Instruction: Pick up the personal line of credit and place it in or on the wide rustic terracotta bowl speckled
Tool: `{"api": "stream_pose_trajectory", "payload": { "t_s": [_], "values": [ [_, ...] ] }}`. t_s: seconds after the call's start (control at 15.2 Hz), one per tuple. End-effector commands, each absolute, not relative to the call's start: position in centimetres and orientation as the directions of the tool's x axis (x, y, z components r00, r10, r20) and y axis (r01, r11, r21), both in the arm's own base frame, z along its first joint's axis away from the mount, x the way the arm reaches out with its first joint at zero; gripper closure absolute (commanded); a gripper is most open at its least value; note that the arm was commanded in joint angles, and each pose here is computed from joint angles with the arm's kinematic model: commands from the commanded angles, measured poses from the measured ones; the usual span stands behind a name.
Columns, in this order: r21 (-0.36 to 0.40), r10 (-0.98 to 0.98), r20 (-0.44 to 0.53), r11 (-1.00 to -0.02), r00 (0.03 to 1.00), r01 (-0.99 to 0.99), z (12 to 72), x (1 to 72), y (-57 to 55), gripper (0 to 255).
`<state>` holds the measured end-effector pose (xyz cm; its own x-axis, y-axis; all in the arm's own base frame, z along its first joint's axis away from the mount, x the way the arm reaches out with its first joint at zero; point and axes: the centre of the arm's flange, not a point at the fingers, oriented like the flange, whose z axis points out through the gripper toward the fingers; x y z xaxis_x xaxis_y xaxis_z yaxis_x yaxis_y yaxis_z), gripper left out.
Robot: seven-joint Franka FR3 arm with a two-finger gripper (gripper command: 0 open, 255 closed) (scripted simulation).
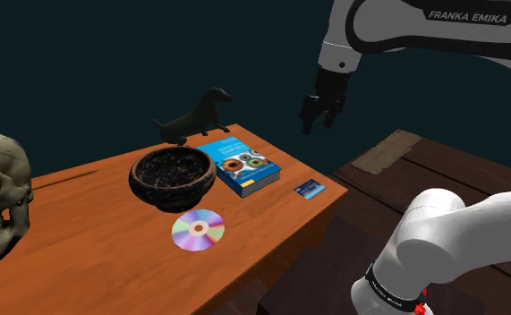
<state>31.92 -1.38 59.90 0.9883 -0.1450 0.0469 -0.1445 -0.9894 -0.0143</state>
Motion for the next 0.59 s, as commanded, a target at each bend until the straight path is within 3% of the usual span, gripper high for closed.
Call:
{"api": "stream_pose_trajectory", "payload": {
  "t_s": [0.0,0.13,0.26,0.53],
  "values": [
    [-0.014,-0.145,0.047,-0.989,0.988,-0.145,59.9,31.9,-1.4,0],
    [-0.089,-0.412,-0.064,-0.905,0.909,-0.417,57.5,31.8,-2.8,0],
    [-0.129,-0.634,-0.191,-0.741,0.750,-0.659,55.0,31.1,-3.9,0],
    [-0.091,-0.859,-0.440,-0.247,0.261,-0.965,50.1,28.5,-4.3,0]
  ]
}}
